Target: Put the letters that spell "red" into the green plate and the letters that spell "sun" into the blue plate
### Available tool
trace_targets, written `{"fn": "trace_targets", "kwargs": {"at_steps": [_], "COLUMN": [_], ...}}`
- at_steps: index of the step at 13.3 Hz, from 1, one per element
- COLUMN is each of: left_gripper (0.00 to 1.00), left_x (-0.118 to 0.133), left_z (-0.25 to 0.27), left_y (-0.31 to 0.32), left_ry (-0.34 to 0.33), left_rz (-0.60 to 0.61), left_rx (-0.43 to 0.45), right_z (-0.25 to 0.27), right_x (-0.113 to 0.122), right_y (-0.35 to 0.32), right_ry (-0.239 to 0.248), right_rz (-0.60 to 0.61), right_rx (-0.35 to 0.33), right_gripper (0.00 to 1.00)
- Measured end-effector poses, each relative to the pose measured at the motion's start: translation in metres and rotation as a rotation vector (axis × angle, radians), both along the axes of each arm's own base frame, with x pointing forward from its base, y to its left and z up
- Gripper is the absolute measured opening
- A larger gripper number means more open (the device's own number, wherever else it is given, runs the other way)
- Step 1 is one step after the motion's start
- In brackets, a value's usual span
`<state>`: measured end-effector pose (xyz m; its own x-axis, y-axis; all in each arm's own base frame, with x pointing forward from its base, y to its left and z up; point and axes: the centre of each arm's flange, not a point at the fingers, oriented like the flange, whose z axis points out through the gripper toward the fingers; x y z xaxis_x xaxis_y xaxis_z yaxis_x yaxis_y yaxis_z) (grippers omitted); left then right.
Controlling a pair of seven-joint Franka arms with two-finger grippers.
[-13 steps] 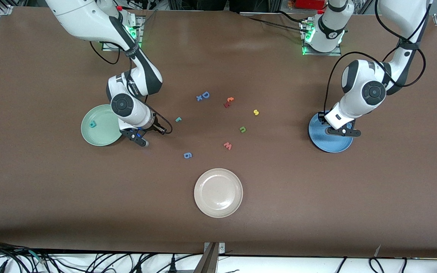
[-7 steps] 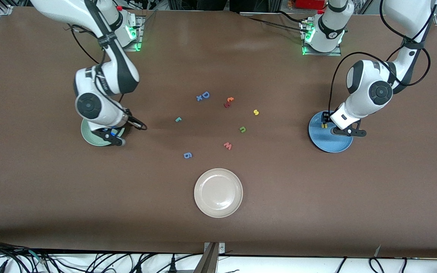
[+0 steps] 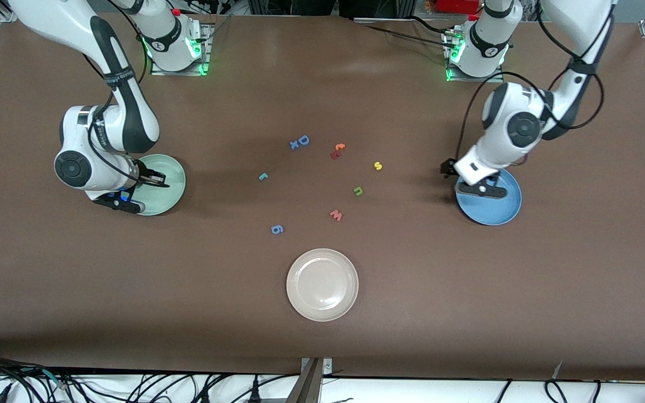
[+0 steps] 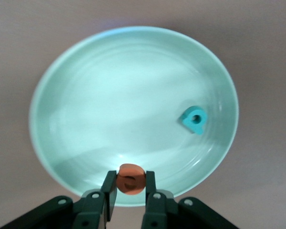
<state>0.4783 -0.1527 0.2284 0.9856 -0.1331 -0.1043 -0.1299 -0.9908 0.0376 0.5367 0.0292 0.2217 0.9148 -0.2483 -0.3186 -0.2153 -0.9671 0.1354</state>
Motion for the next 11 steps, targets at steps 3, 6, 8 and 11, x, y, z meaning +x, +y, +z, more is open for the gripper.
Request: {"fn": "trace_targets", "kwargs": {"at_steps": [3, 6, 8, 11], "left_gripper": [1.00, 1.00, 1.00, 1.00], "left_x": [-0.013, -0.014, -0.012, -0.007], "left_z": [0.008, 0.005, -0.006, -0.019], "left_y": [-0.061, -0.113, -0.135, -0.155], "left_ry": [-0.006, 0.011, 0.039, 0.070], "left_rz": [0.077, 0.264, 0.404, 0.568], "left_rx": [-0.015, -0.024, -0.021, -0.014], "right_z": [-0.027, -0.035, -0.034, -0.023], "right_x": [-0.009, -0.010, -0.010, -0.003], "right_y": [-0.007, -0.007, -0.007, 0.005], "right_ry": [0.000, 0.008, 0.004, -0.020], "right_rz": [0.016, 0.030, 0.032, 0.012], "right_rx": [-0.002, -0.001, -0.001, 0.016], "right_gripper": [0.28, 0.33, 0.53, 0.85]}}
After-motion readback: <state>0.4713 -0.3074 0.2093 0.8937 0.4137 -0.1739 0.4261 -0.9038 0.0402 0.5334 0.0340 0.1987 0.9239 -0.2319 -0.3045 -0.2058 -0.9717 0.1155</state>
